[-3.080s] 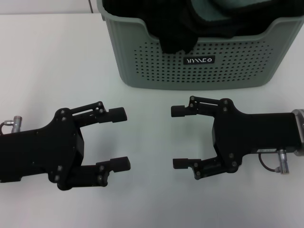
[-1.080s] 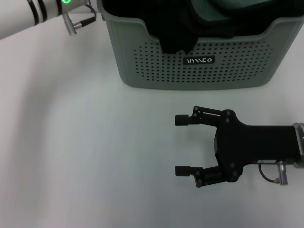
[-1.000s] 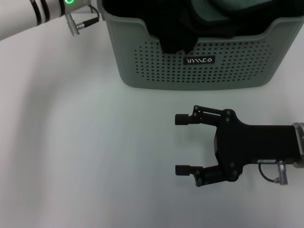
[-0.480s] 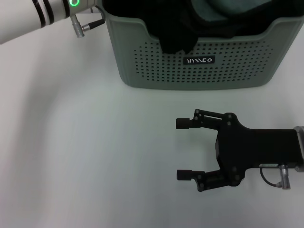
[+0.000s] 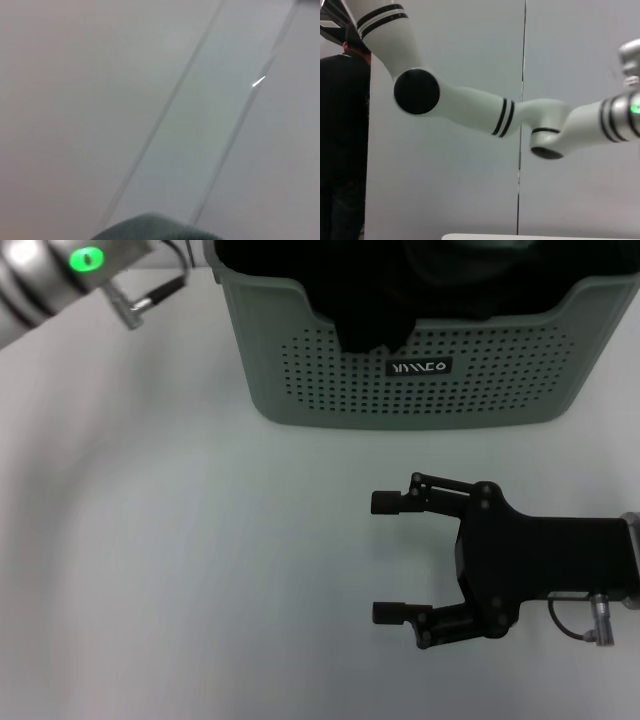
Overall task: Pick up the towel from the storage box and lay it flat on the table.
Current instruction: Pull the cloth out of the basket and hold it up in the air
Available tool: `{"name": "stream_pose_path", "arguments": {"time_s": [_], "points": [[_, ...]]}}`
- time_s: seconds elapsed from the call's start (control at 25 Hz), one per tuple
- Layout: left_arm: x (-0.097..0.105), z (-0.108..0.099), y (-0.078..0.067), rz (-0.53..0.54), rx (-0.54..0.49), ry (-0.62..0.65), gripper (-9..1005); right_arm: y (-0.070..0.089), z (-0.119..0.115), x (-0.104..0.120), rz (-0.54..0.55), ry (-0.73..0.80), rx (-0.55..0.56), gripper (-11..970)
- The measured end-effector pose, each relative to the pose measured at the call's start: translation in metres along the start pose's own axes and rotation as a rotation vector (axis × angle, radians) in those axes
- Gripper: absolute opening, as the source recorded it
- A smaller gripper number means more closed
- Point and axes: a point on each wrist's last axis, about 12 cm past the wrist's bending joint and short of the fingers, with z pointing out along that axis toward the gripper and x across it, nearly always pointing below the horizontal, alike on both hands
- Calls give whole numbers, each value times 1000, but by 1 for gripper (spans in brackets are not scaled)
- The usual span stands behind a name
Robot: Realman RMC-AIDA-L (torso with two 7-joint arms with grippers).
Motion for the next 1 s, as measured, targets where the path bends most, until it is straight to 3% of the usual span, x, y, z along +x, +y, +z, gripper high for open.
{"name": "stream_pose_path", "arguments": {"time_s": [0.2, 0.32, 0.6, 1.0], "points": [[-12, -44, -28, -1, 221, -201, 45, 0, -2, -1, -14, -28, 33, 858], [-15, -72, -39, -3, 287, -300, 46, -3, -4, -3, -53, -70, 80, 855], [-4, -105, -44, -38, 253, -379, 48, -3, 9, -7, -185, -163, 157, 847], [8, -121, -34, -67, 165, -427, 51, 1, 21, -8, -392, -211, 268, 836]]}}
